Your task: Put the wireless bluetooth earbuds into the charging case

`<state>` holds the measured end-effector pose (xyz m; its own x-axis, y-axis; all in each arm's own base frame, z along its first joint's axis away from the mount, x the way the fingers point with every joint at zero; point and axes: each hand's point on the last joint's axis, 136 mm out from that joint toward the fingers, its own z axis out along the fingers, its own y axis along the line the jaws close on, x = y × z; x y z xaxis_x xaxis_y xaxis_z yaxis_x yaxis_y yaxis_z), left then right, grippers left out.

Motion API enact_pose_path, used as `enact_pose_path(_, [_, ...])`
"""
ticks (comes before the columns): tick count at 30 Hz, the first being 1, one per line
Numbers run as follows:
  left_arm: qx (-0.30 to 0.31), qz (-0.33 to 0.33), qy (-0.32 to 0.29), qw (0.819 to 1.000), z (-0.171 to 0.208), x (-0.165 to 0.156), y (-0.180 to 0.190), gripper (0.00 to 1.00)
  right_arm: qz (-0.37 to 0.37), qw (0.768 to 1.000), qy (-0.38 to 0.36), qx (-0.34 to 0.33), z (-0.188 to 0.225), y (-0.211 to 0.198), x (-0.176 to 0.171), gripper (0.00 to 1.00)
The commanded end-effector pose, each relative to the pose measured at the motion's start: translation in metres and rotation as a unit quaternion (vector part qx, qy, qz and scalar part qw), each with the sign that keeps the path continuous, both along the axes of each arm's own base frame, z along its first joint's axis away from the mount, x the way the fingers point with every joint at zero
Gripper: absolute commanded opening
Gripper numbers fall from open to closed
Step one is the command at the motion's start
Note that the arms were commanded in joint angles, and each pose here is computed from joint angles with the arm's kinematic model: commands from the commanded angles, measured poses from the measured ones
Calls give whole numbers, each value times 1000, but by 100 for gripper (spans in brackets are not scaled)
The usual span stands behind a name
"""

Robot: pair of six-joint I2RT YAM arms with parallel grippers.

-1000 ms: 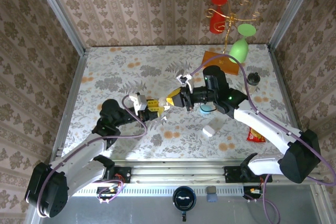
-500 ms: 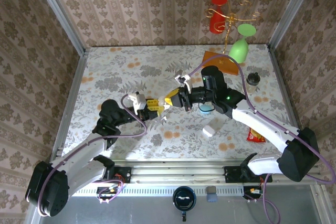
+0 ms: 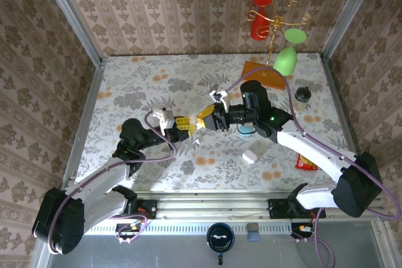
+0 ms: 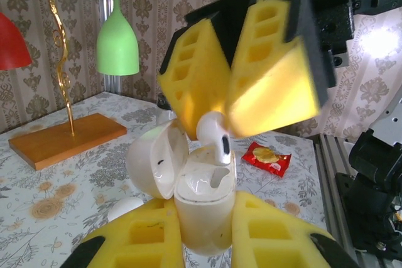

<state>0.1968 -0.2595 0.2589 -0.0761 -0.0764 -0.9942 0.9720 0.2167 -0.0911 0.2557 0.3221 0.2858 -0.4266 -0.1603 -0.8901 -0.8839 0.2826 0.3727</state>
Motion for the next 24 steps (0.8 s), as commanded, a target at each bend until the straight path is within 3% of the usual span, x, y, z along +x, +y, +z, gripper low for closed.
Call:
enact_pose_path(1, [-27, -16, -34, 999, 17, -9, 2, 5, -46, 999, -18, 7, 12, -9, 8, 40])
enact_pose_path(6, [-29, -4, -32, 999, 14, -5, 6, 5, -82, 996, -20, 35, 25, -24, 13, 54])
enact_pose_path(13, [-34, 24, -37, 998, 13, 3, 17, 5, -214, 975, 40, 45, -2, -62, 52, 56])
enact_pose_path(15, [-34, 29, -37, 998, 14, 3, 19, 5, -258, 963, 77, 12, -25, -72, 66, 56])
enact_pose_path(24, [-15, 48, -32, 998, 8, 8, 27, 5, -317, 907, 239, -143, -129, -74, 89, 55])
